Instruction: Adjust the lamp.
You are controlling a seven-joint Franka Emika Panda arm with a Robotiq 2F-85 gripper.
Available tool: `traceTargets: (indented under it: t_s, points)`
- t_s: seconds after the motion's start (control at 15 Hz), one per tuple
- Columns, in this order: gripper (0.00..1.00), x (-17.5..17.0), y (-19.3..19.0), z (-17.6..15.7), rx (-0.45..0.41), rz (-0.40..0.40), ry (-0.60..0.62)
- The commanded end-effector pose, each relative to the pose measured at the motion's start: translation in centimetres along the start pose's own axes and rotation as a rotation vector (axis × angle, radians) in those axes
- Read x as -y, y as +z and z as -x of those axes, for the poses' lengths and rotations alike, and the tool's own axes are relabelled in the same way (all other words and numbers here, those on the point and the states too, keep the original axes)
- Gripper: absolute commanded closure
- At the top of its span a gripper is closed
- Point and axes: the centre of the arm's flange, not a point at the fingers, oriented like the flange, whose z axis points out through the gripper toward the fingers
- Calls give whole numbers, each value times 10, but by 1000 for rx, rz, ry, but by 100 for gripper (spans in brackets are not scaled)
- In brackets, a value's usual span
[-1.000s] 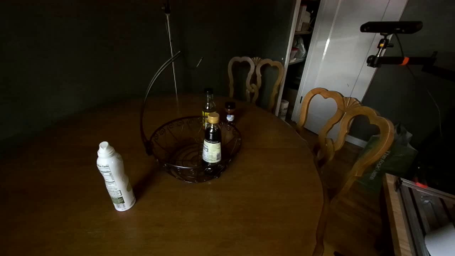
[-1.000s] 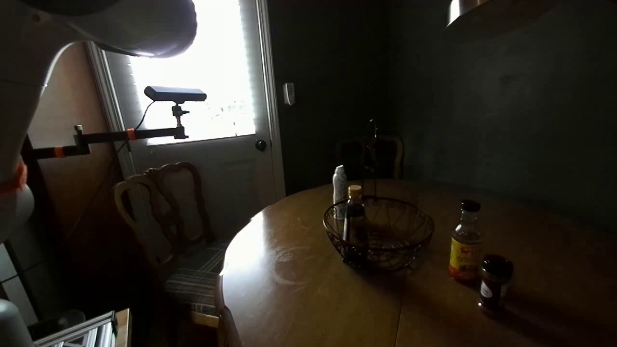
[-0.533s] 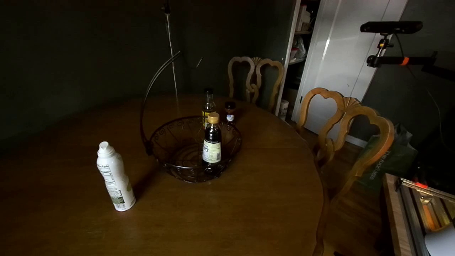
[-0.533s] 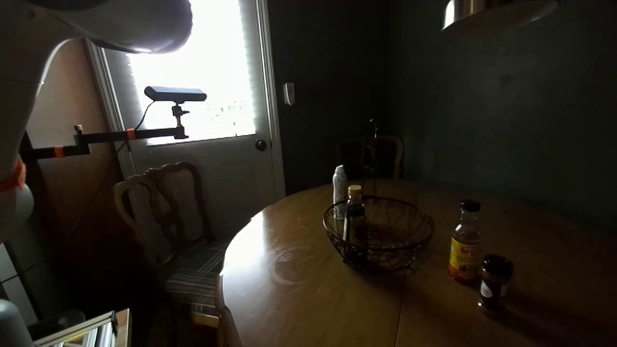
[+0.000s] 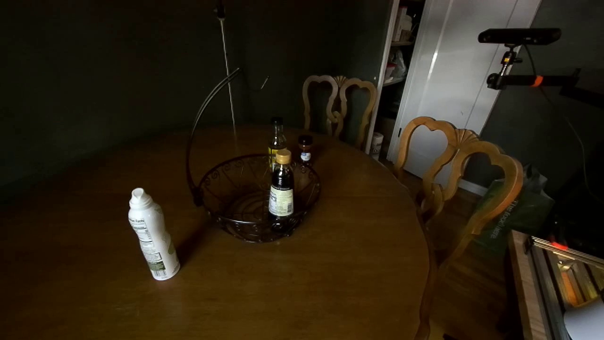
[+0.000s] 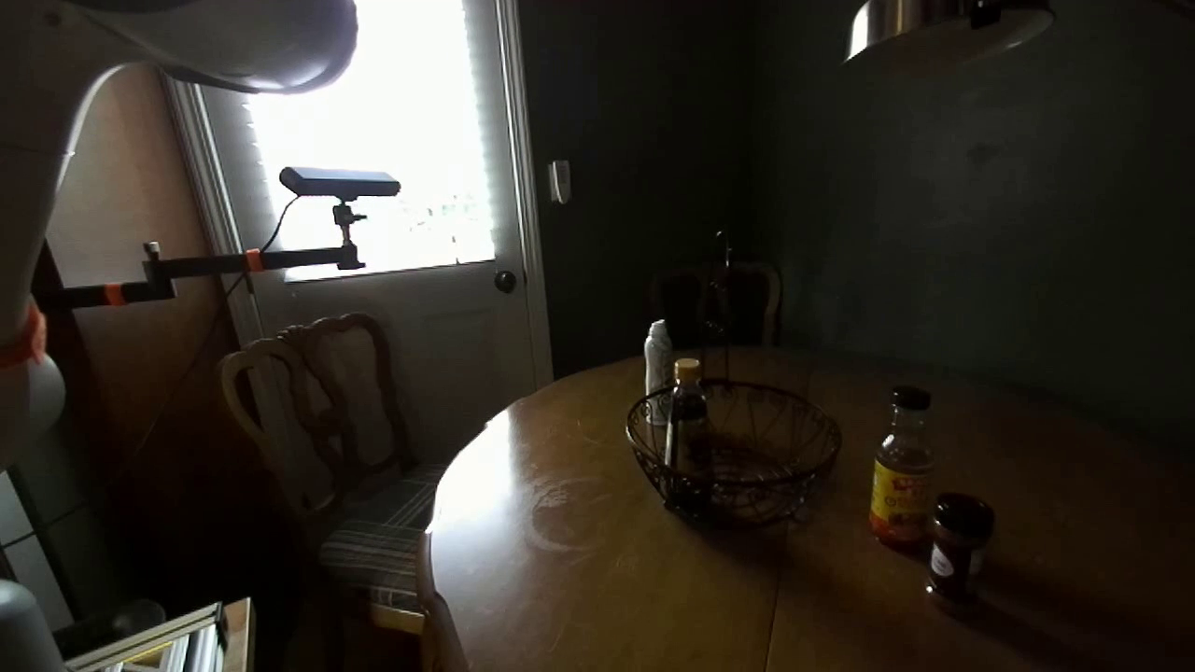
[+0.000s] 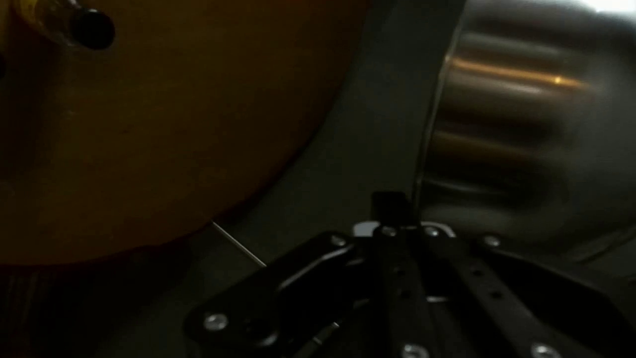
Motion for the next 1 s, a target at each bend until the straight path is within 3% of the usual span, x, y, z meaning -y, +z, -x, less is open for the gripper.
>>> traceTargets:
  t_s: [0.0, 0.2, 0.4, 0.67, 0.93]
  points:
    - [100, -10, 11, 24, 92, -10, 63]
    - [100, -13, 24, 29, 131, -14, 95]
    - [100, -14, 30, 31, 105, -7, 80]
    - [100, -8, 8, 22, -33, 46, 61]
    - [100, -6, -49, 4, -217, 187, 56]
